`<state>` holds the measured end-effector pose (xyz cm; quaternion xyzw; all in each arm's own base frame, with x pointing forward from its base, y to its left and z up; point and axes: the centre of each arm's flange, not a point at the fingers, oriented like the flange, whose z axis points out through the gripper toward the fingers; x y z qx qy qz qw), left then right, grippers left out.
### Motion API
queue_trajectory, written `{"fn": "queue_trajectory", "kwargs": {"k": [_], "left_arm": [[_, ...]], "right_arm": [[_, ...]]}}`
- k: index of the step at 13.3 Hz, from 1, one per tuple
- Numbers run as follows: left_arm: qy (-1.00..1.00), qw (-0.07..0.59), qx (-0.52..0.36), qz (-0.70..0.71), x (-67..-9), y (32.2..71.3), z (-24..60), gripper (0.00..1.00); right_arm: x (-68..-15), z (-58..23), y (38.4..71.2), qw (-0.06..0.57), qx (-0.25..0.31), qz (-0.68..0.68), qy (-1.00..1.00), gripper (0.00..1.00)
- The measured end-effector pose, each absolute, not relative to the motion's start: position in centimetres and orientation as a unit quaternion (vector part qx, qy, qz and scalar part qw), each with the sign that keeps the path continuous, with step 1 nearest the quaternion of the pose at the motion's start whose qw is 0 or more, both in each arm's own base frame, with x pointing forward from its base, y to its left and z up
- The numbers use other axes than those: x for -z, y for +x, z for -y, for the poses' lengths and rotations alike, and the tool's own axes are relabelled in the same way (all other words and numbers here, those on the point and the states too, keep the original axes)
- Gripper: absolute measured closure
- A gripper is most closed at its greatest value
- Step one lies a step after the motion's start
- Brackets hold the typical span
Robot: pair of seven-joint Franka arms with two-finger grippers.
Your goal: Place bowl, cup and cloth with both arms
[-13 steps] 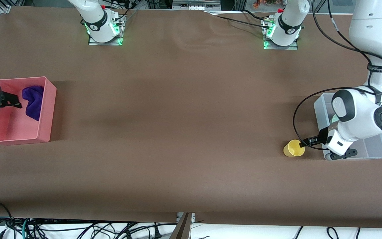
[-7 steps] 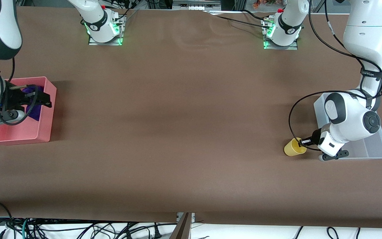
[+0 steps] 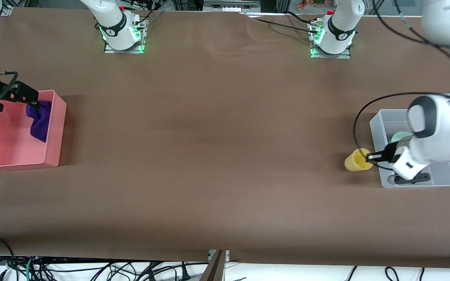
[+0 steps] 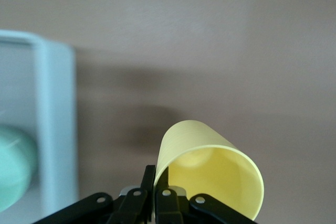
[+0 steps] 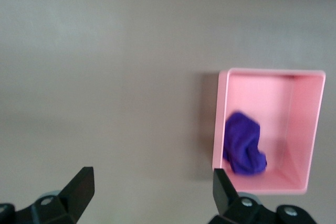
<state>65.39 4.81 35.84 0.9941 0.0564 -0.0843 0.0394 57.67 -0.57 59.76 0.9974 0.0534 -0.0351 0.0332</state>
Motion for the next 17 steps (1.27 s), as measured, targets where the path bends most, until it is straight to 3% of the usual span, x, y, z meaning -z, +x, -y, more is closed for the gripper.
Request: {"fn": "queue_trajectory", "kwargs": {"k": [3, 5, 9, 12, 15, 17], "left_arm": [[0.995, -0.029, 0.092, 0.011, -41.2, 63.8, -8.8, 0.96], [0.992, -0.046, 0.101, 0.065, -41.5, 63.0, -12.4, 0.96], [0.985, -0.047, 0.091, 0.140, -34.8, 60.8, -20.5, 0.96], [0.985, -0.051, 0.071, 0.150, -28.7, 59.1, -21.7, 0.96], [0.983, -0.048, 0.073, 0.159, -26.9, 58.6, -21.3, 0.96], [0.983, -0.048, 0.073, 0.163, -26.8, 58.6, -21.2, 0.81]], "right_arm": [[-59.3, 0.4, 57.1, 0.032, 0.062, -0.054, 0.996, 0.00], [-59.3, 0.6, 57.0, 0.031, 0.063, -0.053, 0.996, 0.00], [-59.9, 0.7, 57.4, 0.031, 0.054, -0.051, 0.997, 0.00], [-59.9, 0.8, 57.8, 0.031, 0.052, -0.051, 0.997, 0.00], [-59.6, 0.8, 58.1, 0.031, 0.053, -0.051, 0.997, 0.00], [-59.5, 0.8, 58.1, 0.030, 0.054, -0.051, 0.997, 0.00]]}}
